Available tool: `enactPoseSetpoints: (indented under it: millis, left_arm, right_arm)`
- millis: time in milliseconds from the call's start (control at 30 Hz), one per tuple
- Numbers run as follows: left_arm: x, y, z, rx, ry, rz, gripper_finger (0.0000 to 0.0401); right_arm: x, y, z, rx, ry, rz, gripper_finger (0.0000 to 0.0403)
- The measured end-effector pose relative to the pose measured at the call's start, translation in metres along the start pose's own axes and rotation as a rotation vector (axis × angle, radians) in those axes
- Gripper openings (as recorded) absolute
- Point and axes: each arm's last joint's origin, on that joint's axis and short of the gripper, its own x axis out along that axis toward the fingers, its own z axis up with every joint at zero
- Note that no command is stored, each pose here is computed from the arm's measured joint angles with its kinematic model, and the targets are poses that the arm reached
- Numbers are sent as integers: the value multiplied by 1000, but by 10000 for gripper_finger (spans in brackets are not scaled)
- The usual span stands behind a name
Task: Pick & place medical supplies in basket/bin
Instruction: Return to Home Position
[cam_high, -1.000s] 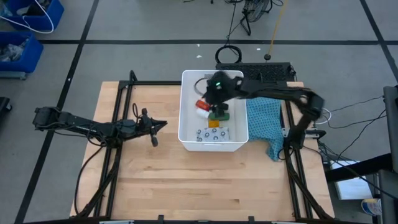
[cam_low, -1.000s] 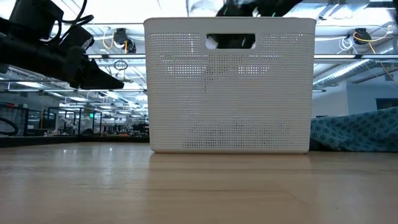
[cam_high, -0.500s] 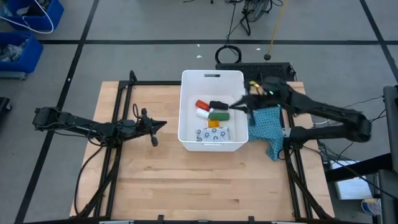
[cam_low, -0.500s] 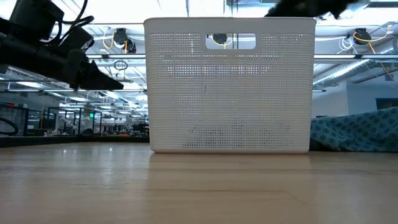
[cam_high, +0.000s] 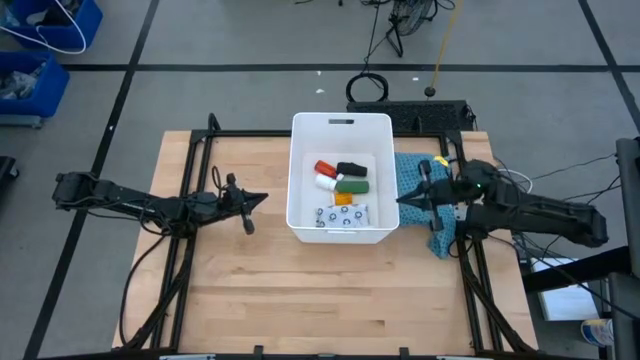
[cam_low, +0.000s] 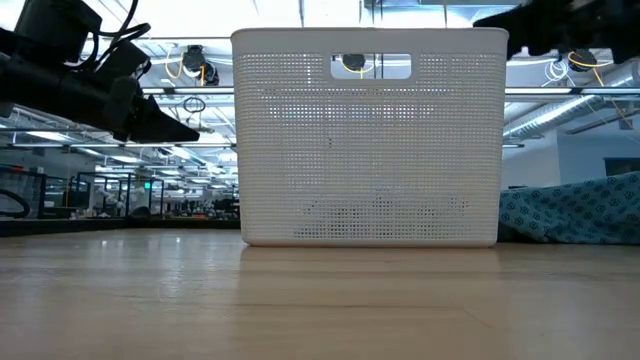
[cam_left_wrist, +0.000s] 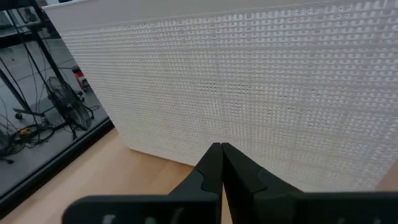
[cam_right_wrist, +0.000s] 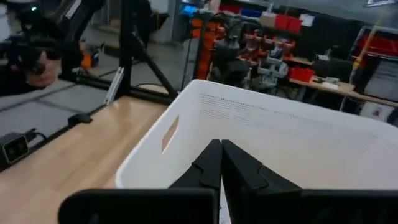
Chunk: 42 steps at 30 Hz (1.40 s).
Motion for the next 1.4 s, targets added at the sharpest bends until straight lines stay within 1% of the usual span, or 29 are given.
enactPoseSetpoints:
  millis: [100, 167, 267, 367, 467, 633, 767, 867, 967, 1067, 1133, 1233, 1400]
  left_arm:
    - [0, 0, 0, 0, -1, -9, 4]
    - [0, 0, 1, -6, -12, -10, 3]
    - [0, -1, 5, -4, -51, -24, 9]
    - [0, -2, 8, 5, -85, -66, 4]
    - [-2, -3, 9, 7, -120, -98, 5]
    - [-9, -4, 0, 31, -183, -124, 3]
    - [-10, -5, 1, 33, -193, -129, 5]
    - [-10, -5, 1, 37, -192, -133, 3]
    - [-10, -5, 2, 33, -201, -133, 6]
    - [-10, -5, 2, 38, -207, -142, 3]
    - [-10, -6, 3, 39, -215, -151, 4]
    - [-10, -6, 5, 43, -234, -166, 4]
    - [-11, -6, 6, 41, -244, -181, 5]
  right_arm:
    - [-1, 3, -13, 51, -18, -13, 0]
    - [0, 5, -26, 91, -2, -10, 0]
    - [-2, 9, -41, 82, -22, -32, 0]
    - [-4, 13, -56, 77, -95, -51, 0]
    - [-9, 17, -63, 89, -160, -57, 0]
    - [-13, 21, -71, 111, -122, -56, 0]
    - [-15, 23, -77, 112, -79, -46, 0]
    - [-18, 24, -72, 85, -122, -50, 0]
    - [-20, 26, -79, 99, -125, -45, 0]
    - [-23, 28, -74, 76, -185, -29, 0]
    - [-24, 29, -77, 94, -153, -19, 0]
    - [-28, 31, -73, 72, -202, 13, 0]
    - [-29, 32, -75, 100, -193, 23, 0]
